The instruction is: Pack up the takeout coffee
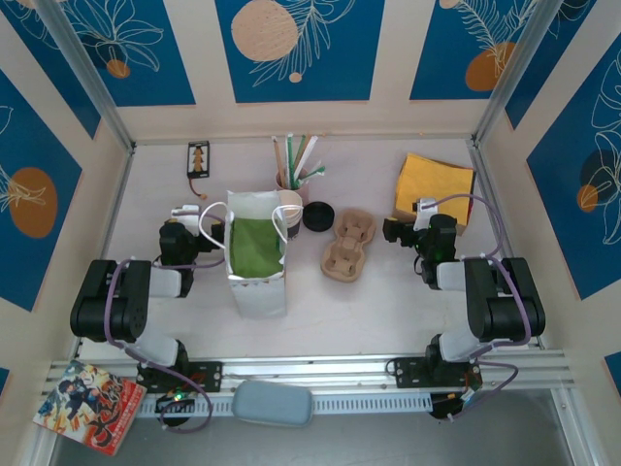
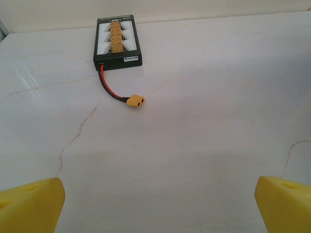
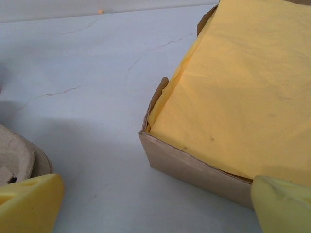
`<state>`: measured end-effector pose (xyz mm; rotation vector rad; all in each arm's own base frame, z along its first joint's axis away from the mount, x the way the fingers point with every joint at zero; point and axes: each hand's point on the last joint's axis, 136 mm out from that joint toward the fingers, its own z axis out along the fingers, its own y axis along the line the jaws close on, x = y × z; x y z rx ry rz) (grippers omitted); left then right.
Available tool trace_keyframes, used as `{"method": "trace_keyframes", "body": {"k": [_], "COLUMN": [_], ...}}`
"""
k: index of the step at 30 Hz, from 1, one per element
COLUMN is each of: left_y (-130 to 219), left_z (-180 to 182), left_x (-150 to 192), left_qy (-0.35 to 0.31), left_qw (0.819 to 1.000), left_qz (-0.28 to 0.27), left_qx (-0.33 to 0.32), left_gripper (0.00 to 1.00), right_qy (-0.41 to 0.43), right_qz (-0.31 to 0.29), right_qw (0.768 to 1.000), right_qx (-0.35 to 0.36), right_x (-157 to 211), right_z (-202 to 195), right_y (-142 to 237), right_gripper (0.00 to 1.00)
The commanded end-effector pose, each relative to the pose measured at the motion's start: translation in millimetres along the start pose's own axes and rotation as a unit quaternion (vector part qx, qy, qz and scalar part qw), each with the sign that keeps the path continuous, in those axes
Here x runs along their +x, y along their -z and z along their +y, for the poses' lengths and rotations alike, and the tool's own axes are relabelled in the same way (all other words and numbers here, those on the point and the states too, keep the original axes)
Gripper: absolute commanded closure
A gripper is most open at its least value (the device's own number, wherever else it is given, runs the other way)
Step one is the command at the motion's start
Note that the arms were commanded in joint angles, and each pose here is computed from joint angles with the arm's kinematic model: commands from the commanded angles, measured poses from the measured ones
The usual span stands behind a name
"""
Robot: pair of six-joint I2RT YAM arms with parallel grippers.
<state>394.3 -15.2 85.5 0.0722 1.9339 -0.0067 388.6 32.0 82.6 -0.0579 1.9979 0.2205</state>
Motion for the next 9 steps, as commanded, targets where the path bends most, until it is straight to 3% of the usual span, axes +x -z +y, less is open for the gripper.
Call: {"method": "trace_keyframes", "body": {"k": [1,9], "left_y": [0.3,0.2], "left_z": [-6.6,-6.7], "left_x": [-6.7,-6.9], "left_qy": [-0.013,-0.013], "left_qw": [1.0,1.0], "left_qz": [-0.015,-0.016], "left_qx": [0.012,0.013], "left_gripper": [0.0,0.0], "right_qy": [0.0,-0.002], "right_qz": [-0.02,-0.02], "right_qw": [1.0,1.0], "right_qx": [-0.008,-0.011], "right_x": [-13.0,-13.5], "right_z": [1.6,1.7], "right_y": [-2.1,-2.0], "right_gripper": [0.01,0.01]}}
